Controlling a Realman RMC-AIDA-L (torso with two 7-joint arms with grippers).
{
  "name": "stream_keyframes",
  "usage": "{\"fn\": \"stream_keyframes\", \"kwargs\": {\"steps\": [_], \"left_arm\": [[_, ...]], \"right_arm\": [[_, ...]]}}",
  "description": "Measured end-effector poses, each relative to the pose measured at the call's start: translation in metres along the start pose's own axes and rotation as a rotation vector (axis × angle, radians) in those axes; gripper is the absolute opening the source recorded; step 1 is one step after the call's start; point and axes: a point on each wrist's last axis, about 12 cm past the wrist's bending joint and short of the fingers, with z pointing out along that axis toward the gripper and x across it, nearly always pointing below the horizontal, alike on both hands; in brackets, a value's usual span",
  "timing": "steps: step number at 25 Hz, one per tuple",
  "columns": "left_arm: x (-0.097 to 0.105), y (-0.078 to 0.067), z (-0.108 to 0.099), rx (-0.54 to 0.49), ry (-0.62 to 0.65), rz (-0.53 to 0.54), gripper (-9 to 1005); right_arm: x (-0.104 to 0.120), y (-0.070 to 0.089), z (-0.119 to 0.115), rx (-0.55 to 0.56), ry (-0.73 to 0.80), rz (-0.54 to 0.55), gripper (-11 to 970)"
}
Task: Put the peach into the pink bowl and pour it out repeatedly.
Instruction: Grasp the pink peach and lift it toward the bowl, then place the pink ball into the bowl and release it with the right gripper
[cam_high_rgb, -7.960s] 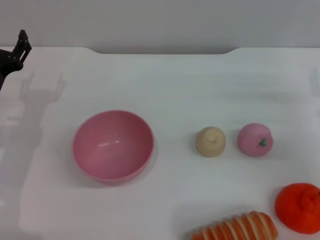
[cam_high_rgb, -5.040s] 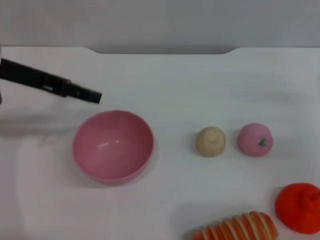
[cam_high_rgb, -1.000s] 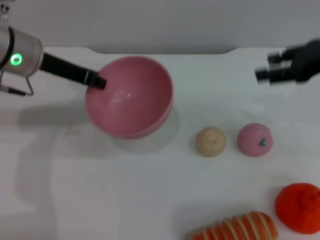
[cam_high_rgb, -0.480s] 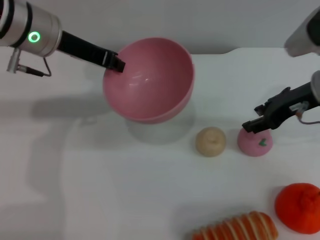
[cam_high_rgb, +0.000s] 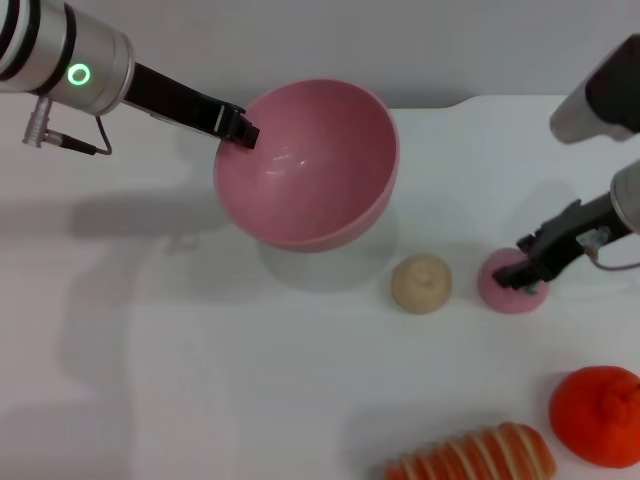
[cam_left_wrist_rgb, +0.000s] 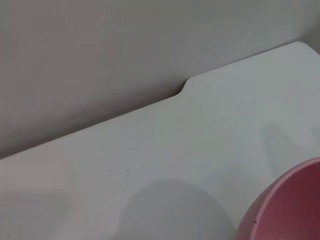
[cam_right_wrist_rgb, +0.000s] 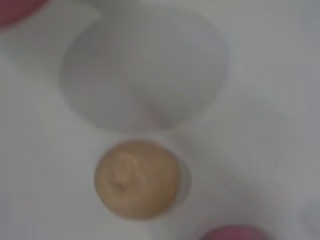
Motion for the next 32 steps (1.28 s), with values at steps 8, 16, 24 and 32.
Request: {"fn": "stream_keyframes", "kwargs": {"steps": [8,16,24,32], "left_arm": [[-0.002,-0.001,0.000,-0.001,-0.003,0.003,45],[-0.001,-0.002,0.002,0.011,-0.002,-0.002,45],[0.001,-0.001,0.005,0.016,0.008,-0.014,45],[0.003,0.001,0.009,0.022,0.020,-0.020,45]], "right_arm": [[0.007,0.001,0.004,0.012,0.060,-0.006,552],[0.005,0.002,0.005,0.028,0.061,-0.027,281],[-0.010,-0.003,-0.030,0.111,-0.055,-0.056,174],[-0.047,0.009,-0.109,0.216,-0.388,-0.121,107]]}}
